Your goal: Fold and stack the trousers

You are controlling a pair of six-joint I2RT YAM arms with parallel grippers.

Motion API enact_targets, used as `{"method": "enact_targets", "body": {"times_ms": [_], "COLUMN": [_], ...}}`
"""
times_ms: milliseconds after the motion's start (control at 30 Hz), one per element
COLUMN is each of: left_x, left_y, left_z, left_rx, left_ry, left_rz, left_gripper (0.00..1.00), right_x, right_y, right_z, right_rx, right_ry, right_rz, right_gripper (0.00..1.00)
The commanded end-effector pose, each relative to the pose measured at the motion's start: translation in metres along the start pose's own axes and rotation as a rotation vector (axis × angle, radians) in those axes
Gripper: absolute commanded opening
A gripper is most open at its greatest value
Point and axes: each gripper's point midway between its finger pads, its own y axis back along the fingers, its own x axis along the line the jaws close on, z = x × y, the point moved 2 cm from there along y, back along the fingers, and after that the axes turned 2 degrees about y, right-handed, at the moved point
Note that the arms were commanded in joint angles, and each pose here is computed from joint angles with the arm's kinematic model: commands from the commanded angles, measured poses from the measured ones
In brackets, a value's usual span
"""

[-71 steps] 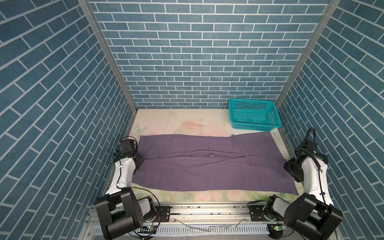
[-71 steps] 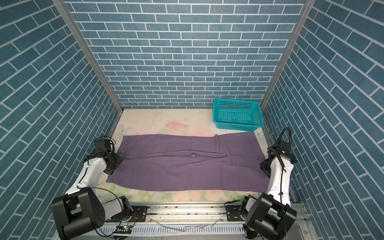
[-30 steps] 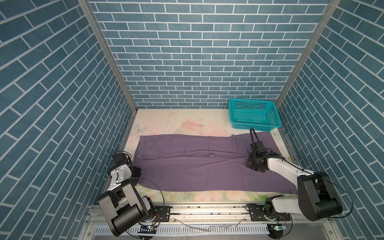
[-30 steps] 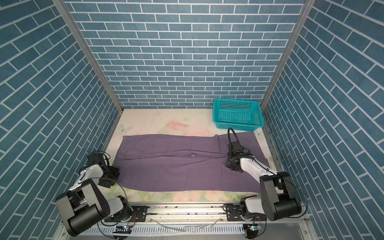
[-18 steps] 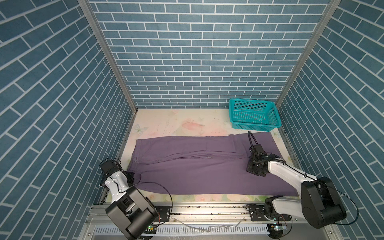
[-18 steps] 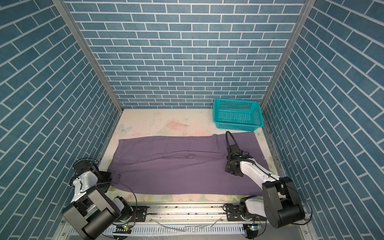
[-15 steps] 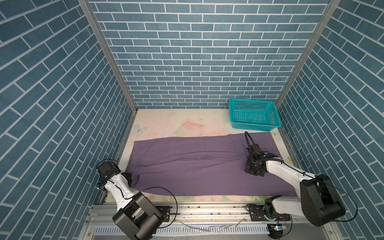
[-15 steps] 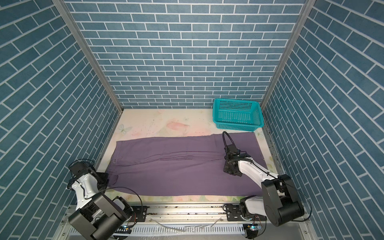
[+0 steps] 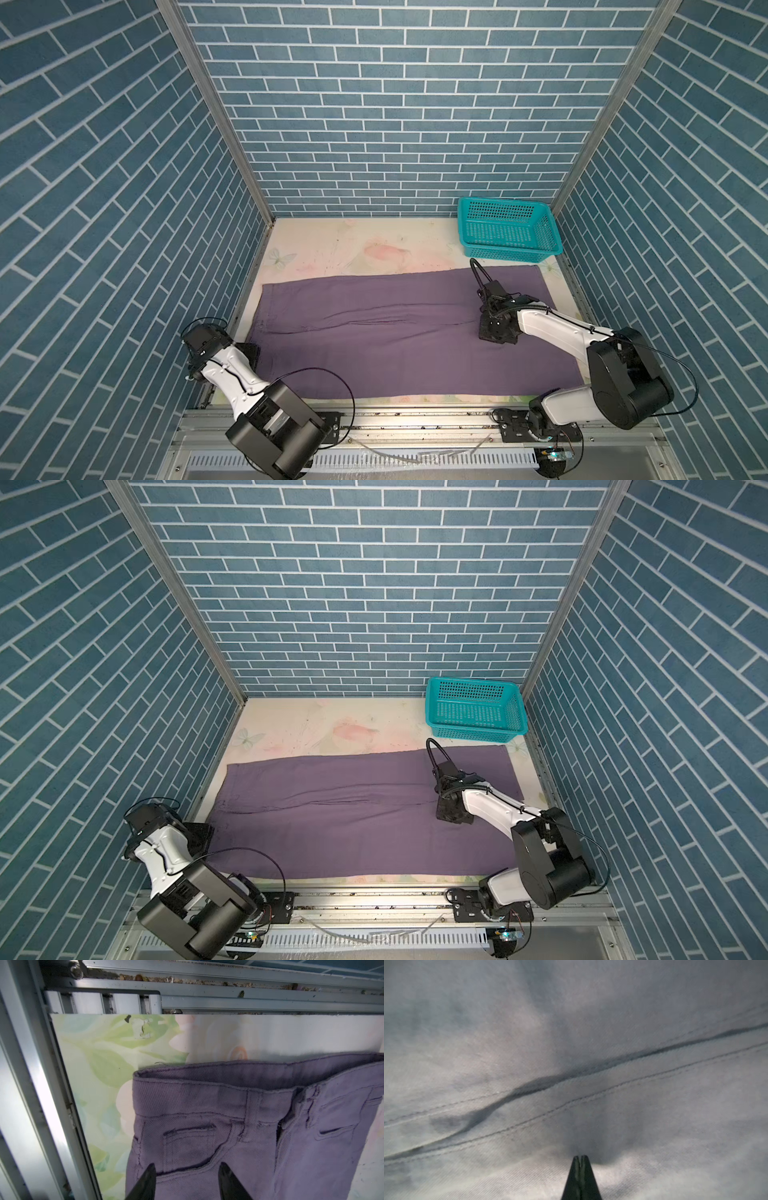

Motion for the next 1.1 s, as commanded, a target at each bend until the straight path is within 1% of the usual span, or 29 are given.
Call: {"method": "enact_targets", "body": {"times_ms": [0,33,133,200,300,400,500,567,633,700,833,900,967,1067], "left_x": [0.001,0.001,0.001,0.001,0.001,0.000,-0.001,-0.001,-0.002,-0.002,-0.003,-0.003,-0.003,-0.005], "left_y": [-0.002,-0.003,-0.007,-0.010,-0.015,-0.017,-0.016,-0.017,-0.017,-0.017,-0.016,-0.017,-0.017,-0.017], "left_z": [-0.002,-0.003,-0.004,-0.006,-0.009,-0.012,-0.012,-0.013,-0.013,-0.014,-0.014,-0.014,-0.015,-0.016], "left_rx": [0.004,0.009,0.019,0.025,0.038,0.046,0.038,0.044,0.049,0.053,0.045,0.044,0.050,0.055], "left_ry": [0.000,0.000,-0.001,0.000,-0.001,-0.012,-0.017,-0.019,-0.021,-0.025,-0.032,-0.034,-0.037,-0.048], "left_rz": [-0.011,-0.012,-0.016,-0.019,-0.027,-0.032,-0.032,-0.035,-0.037,-0.036,-0.038,-0.038,-0.038,-0.040], "left_gripper": [0.61,0.64,0.67,0.68,0.68,0.67,0.67,0.67,0.67,0.68,0.67,0.67,0.67,0.67], "right_x": [-0.017,-0.023,-0.026,-0.016,0.011,0.044,0.081,0.106,0.127,0.156,0.220,0.247,0.273,0.298], "right_y": [0.010,0.012,0.018,0.022,0.024,0.024,0.018,0.013,0.005,0.003,0.004,0.002,0.000,-0.007], "right_z": [0.004,0.007,0.020,0.034,0.060,0.084,0.097,0.102,0.105,0.104,0.100,0.096,0.097,0.100], "right_rx": [0.004,-0.005,-0.035,-0.053,-0.071,-0.097,-0.094,-0.088,-0.086,-0.069,-0.072,-0.067,-0.066,-0.054], "right_ry": [-0.070,-0.092,-0.108,-0.099,-0.092,-0.042,0.036,0.076,0.114,0.169,0.330,0.399,0.438,0.444], "right_rz": [0.004,0.010,0.028,0.056,0.149,0.220,0.254,0.290,0.310,0.368,0.479,0.509,0.546,0.588], "right_gripper": [0.00,0.01,0.02,0.02,0.02,0.06,0.11,0.12,0.13,0.13,0.14,0.14,0.14,0.15]}}
